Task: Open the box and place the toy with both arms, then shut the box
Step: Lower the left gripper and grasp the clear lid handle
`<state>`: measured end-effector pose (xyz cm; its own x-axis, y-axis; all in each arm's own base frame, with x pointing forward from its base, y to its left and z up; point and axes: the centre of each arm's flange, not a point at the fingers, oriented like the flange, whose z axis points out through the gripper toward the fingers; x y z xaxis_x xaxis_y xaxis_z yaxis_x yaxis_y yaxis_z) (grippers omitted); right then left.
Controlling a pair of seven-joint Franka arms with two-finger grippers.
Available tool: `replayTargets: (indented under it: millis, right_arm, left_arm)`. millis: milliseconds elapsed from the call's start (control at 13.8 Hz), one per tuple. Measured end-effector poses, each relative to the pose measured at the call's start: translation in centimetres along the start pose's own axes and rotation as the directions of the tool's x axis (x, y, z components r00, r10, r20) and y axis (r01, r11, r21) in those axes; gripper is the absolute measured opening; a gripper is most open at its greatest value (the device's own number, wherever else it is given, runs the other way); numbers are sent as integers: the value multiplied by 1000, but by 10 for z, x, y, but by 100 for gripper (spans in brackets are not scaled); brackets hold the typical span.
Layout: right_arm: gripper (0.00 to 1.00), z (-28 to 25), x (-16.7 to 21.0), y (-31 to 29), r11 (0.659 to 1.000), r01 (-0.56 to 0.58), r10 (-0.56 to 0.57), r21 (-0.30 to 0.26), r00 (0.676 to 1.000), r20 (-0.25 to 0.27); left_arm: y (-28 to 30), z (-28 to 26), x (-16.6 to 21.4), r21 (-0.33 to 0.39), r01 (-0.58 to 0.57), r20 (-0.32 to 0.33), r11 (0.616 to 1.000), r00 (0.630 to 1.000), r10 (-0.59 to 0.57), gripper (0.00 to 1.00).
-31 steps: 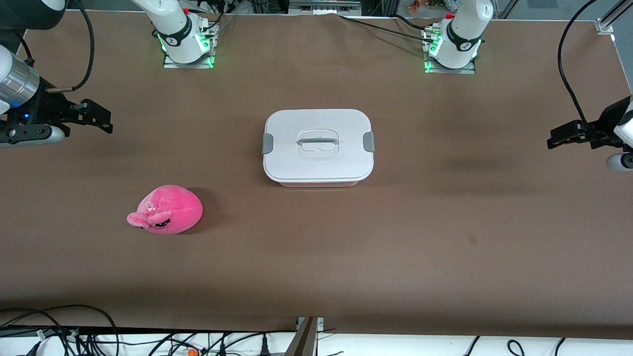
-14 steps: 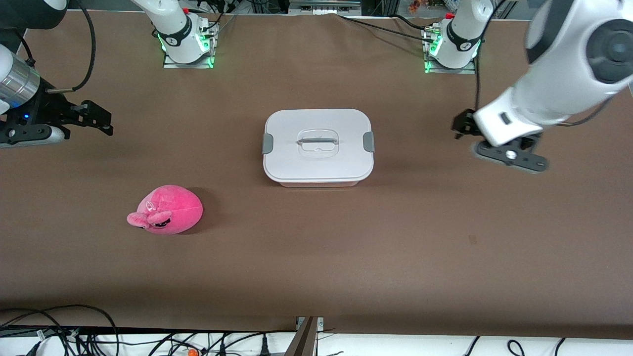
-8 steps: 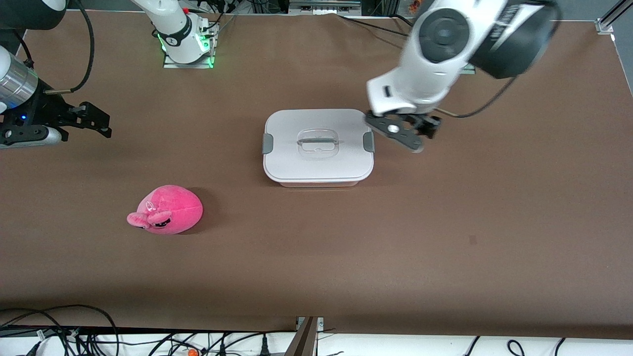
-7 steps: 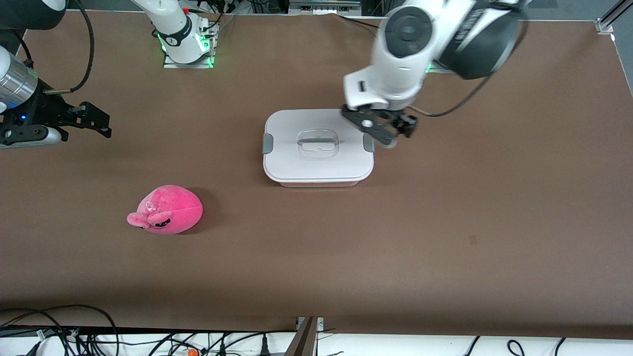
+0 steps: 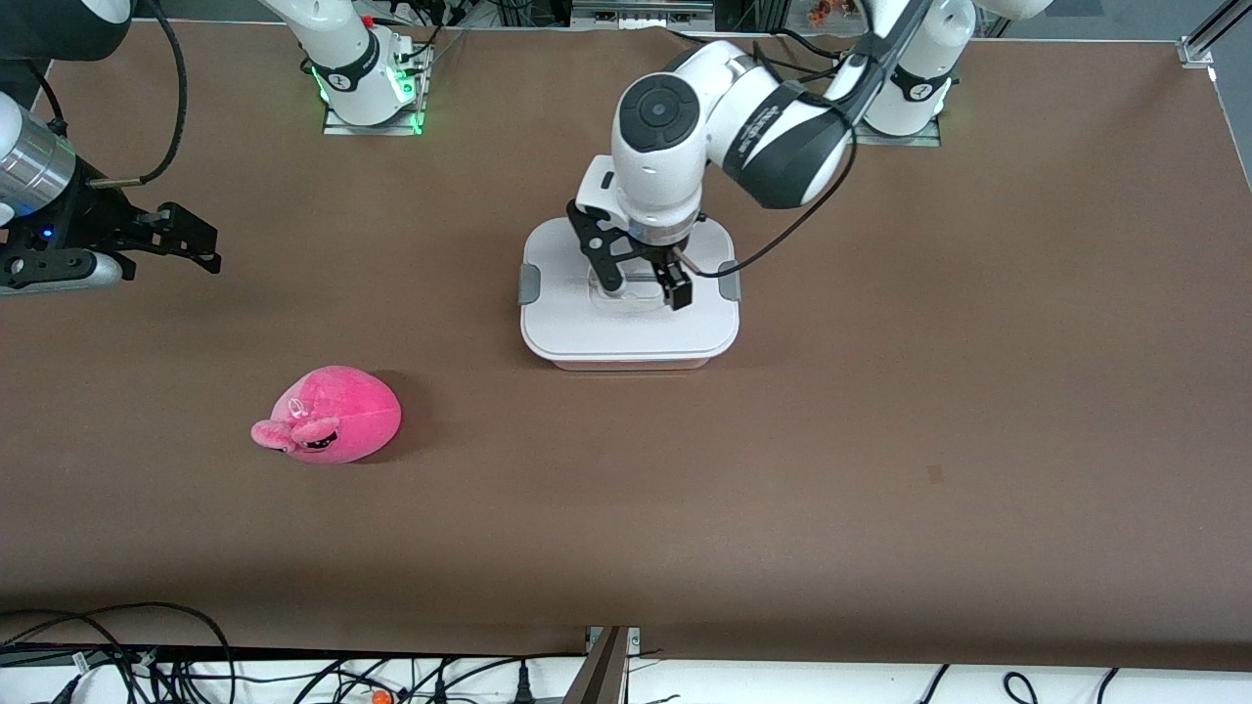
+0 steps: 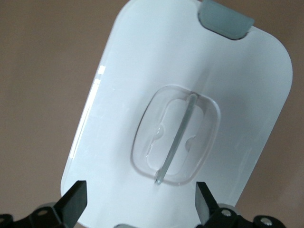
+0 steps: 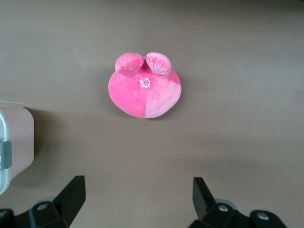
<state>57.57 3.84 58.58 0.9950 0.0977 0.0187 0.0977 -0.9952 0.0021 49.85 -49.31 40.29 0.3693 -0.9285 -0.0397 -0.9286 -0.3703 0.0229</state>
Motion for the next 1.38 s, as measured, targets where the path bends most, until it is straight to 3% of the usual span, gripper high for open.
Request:
replayTargets:
  millis: [291, 945, 1017, 1381]
  right_arm:
    - [100, 0, 0, 0, 1000, 0, 0, 0, 1000, 0]
    - [100, -1, 2, 0, 1000, 0, 0, 0, 1000, -14]
    - [100, -1, 2, 0, 1000, 0, 0, 0, 1000, -16]
    - [100, 3, 6, 0, 1000, 0, 0, -1, 1000, -23]
  left_arm:
    - [31, 23, 23, 62, -133, 13, 989, 991, 132, 100]
    - [23, 48, 18, 43, -242, 56, 969, 969, 240, 100]
    - [23, 50, 18, 41, -245, 58, 969, 969, 242, 93]
    - [23, 51, 19, 40, -247, 59, 968, 968, 245, 38]
